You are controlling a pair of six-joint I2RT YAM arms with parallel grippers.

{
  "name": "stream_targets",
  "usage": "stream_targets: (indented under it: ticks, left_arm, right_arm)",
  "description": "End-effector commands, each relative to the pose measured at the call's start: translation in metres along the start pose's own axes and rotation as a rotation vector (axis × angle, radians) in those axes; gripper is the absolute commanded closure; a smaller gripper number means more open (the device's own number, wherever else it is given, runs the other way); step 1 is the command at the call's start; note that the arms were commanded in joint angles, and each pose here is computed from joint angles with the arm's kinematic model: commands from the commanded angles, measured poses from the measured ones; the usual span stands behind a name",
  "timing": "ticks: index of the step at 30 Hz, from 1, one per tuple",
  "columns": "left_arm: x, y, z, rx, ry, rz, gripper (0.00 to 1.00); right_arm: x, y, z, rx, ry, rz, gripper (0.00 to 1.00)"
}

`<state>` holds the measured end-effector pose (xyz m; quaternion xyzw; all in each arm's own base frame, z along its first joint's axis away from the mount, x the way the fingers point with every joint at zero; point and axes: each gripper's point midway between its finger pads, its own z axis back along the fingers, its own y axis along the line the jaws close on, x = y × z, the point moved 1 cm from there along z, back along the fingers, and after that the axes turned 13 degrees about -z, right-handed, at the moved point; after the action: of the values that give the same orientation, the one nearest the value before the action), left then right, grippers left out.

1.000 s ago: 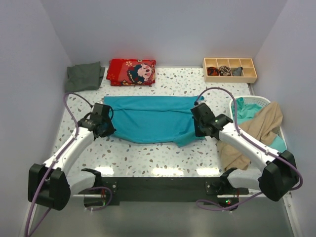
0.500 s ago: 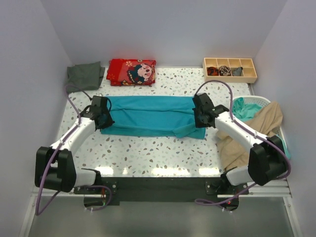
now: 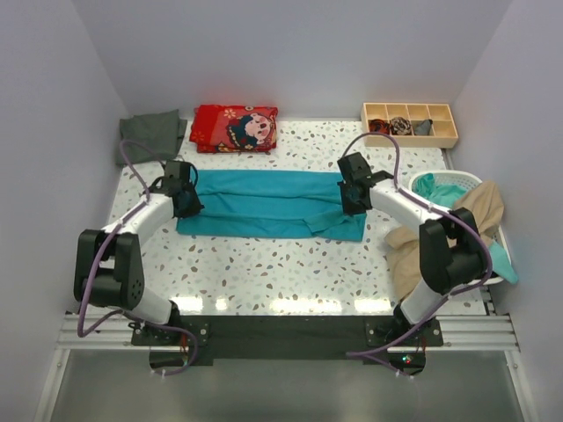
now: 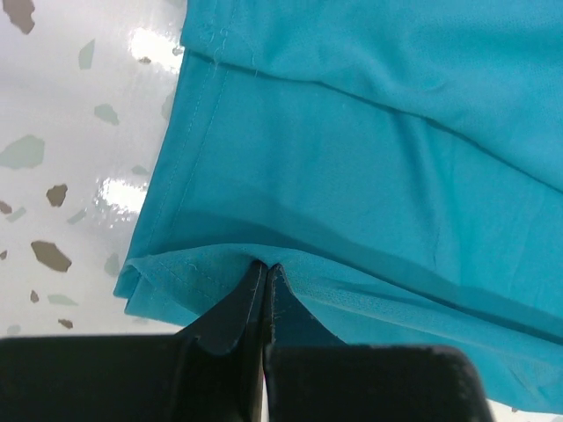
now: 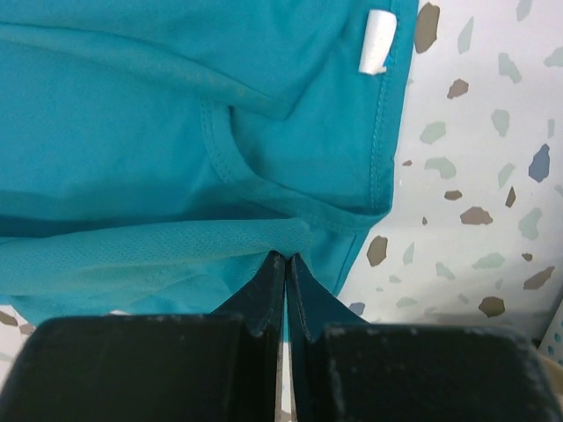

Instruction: Fold and stack the t-shirts

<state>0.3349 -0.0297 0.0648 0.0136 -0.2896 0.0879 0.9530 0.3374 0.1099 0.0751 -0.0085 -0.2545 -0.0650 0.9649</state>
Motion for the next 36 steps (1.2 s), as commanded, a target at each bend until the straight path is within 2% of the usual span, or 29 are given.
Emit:
stream_targets:
  ticks: [1, 9, 10, 11, 12, 14, 16, 19, 21, 27, 31, 36]
  left_arm:
    - [0.038, -0.005, -0.009, -0.023, -0.094, -0.012, 1.0]
    - [0.041, -0.004, -0.031, -0.003, -0.066, -0.047, 1.0]
    - [0.045, -0.003, -0.031, 0.0, -0.066, -0.054, 0.98]
    - [0.045, -0.001, -0.033, 0.014, -0.061, -0.054, 0.88]
    - [0.046, 0.0, -0.035, 0.024, -0.054, -0.054, 0.59]
    - [0.055, 0.006, -0.03, 0.069, -0.069, -0.041, 0.47]
    - [0.07, 0.007, -0.018, 0.079, -0.12, -0.029, 0.0]
    - [0.092, 0.007, 0.008, 0.068, -0.208, -0.028, 0.0]
    - [0.097, -0.001, 0.024, 0.013, -0.249, -0.04, 0.0]
    - [0.079, -0.039, 0.04, -0.214, -0.275, -0.082, 0.0]
    - [0.056, -0.066, 0.037, -0.346, -0.239, -0.089, 0.0]
    - [0.04, -0.084, 0.028, -0.423, -0.204, -0.089, 0.0]
  right_arm:
    - [0.036, 0.007, -0.004, 0.023, -0.061, -0.021, 1.0]
    - [0.065, 0.003, -0.026, -0.057, -0.088, -0.033, 1.0]
    - [0.068, 0.002, -0.027, -0.058, -0.083, -0.036, 0.77]
    - [0.071, 0.003, -0.028, -0.061, -0.085, -0.031, 0.64]
    - [0.078, 0.001, -0.028, -0.076, -0.1, -0.037, 0.54]
    - [0.084, 0.0, -0.026, -0.081, -0.114, -0.037, 0.42]
    - [0.094, 0.002, -0.011, -0.055, -0.159, -0.046, 0.41]
    - [0.094, 0.01, 0.007, 0.024, -0.174, -0.056, 0.38]
    - [0.086, 0.016, 0.013, 0.074, -0.14, -0.067, 0.38]
    - [0.041, 0.054, 0.027, 0.346, 0.017, -0.116, 0.44]
    - [0.017, 0.052, 0.022, 0.348, 0.075, -0.14, 0.44]
    - [0.001, 0.047, 0.014, 0.338, 0.101, -0.139, 0.44]
